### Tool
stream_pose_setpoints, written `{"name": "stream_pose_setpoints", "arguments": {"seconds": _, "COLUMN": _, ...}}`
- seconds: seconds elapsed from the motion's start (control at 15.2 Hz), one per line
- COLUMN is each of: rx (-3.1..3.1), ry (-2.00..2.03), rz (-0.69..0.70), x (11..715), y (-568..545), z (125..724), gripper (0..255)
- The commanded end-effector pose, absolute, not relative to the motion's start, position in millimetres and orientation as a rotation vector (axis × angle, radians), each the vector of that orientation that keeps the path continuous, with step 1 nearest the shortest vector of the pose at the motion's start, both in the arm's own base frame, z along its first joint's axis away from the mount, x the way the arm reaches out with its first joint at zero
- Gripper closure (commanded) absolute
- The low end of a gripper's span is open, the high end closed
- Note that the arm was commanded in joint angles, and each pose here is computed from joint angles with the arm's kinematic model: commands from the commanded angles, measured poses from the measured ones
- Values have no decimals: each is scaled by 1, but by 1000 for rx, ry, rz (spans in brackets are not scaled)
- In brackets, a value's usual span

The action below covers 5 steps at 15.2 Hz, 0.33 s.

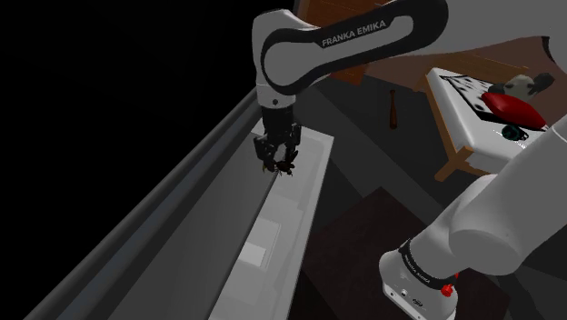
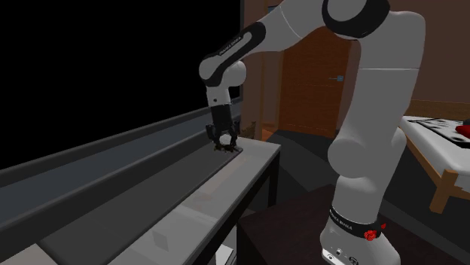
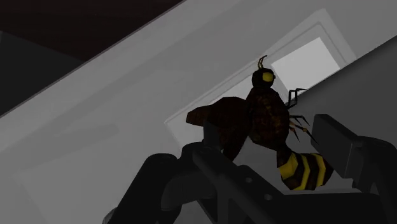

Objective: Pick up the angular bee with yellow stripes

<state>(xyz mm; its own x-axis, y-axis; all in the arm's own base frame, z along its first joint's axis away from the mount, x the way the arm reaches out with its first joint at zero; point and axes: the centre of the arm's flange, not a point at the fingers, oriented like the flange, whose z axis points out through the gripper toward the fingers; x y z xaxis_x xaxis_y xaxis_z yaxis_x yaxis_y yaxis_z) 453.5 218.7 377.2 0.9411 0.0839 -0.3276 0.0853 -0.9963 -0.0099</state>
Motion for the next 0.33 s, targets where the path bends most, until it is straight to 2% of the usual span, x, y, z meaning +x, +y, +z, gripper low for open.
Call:
{"name": "stream_pose_setpoints", "arguments": {"seconds": 0.0, "rx": 3090, "ry": 135, "rz": -522, "x": 453, "y": 218, "z": 387, "gripper": 255}}
{"name": "stream_pose_setpoints", "arguments": {"seconds": 0.26, "rx": 3090, "ry": 135, "rz": -522, "x": 453, "y": 218, "z": 399, "gripper": 255}}
